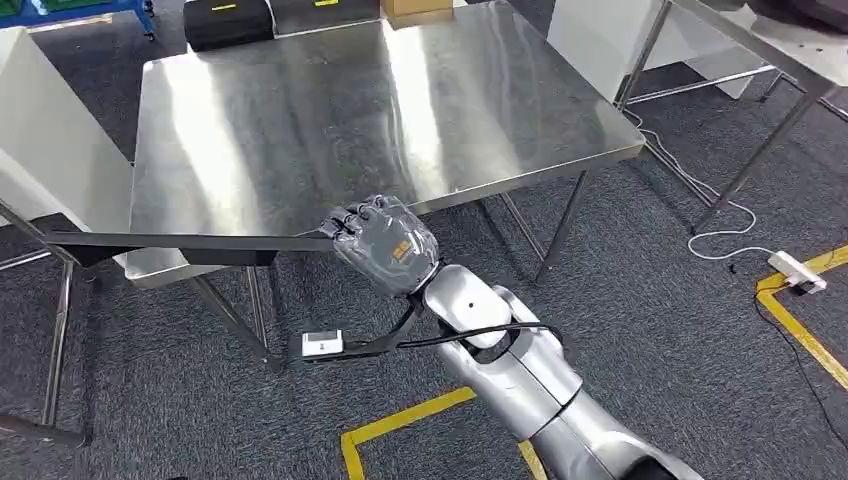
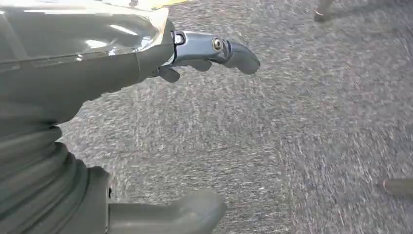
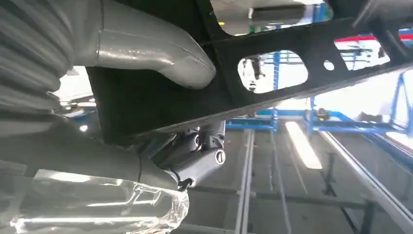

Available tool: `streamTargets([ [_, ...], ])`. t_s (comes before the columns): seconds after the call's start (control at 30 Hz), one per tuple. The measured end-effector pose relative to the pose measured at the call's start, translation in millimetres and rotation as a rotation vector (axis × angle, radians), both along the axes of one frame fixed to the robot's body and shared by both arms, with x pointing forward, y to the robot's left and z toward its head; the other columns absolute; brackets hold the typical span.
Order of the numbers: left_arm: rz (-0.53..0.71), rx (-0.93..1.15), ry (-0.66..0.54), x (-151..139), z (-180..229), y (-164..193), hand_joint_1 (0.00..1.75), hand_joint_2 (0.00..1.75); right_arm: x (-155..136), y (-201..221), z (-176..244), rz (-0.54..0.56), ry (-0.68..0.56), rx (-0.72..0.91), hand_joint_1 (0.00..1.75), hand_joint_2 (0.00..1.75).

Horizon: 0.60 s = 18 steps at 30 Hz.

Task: Take the parts from the cabinet and place them on the table.

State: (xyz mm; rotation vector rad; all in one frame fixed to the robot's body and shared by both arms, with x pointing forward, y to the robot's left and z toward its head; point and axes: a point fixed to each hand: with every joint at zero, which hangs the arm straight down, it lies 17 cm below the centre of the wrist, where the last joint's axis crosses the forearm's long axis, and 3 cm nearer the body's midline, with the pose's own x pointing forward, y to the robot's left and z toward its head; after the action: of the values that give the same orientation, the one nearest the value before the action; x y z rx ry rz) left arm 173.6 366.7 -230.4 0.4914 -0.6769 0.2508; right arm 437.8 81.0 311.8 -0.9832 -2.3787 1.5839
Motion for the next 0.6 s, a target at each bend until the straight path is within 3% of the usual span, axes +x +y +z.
streamTargets([
  [0.6,0.003,-0.001,0.010,-3.7,-1.4,-2.4,0.00,1.75,-1.1,2.2,4.7,0.006,-0.001,0.013,1.73,1.75],
])
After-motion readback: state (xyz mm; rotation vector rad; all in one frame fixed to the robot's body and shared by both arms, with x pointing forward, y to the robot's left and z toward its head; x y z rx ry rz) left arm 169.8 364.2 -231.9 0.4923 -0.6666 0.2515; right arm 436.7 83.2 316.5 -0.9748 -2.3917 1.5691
